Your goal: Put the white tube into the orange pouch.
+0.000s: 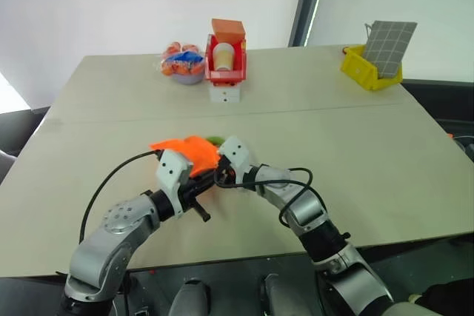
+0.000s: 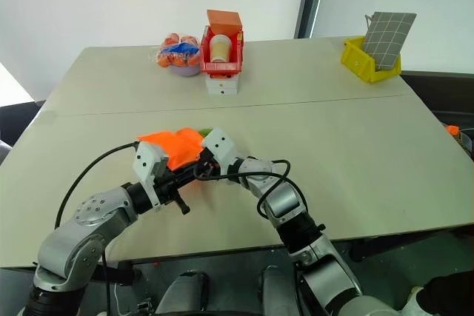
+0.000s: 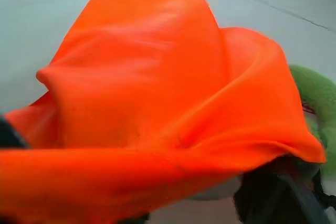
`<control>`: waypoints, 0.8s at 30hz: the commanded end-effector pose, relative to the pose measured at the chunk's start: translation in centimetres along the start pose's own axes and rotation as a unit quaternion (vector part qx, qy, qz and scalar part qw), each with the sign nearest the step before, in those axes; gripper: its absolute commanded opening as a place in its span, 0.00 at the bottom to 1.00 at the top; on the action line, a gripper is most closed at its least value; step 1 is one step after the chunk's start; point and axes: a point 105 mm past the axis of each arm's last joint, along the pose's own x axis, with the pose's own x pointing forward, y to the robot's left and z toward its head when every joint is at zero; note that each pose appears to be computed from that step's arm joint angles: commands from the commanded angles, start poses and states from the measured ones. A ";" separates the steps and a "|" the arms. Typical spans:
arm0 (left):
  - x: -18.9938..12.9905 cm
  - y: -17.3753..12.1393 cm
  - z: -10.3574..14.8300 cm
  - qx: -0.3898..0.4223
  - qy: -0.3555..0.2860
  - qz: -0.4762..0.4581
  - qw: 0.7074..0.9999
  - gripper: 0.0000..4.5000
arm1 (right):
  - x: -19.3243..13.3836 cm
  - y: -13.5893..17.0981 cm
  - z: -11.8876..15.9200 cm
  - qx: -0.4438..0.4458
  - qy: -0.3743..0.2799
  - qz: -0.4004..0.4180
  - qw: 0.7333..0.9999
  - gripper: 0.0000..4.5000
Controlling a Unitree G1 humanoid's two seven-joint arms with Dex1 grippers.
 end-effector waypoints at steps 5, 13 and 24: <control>-1.6 0.6 0.5 0.010 -0.001 -0.005 1.000 0.00 | -2.7 0.4 1.2 -0.012 -0.022 0.031 0.999 0.99; -4.7 2.4 -1.2 -0.004 0.051 -0.006 0.999 0.00 | -7.6 0.7 0.6 -0.029 -0.007 0.083 0.996 0.99; -9.1 4.0 -4.4 0.008 0.162 -0.017 0.987 0.00 | -5.7 -5.1 1.0 -0.003 -0.011 -0.056 0.998 0.99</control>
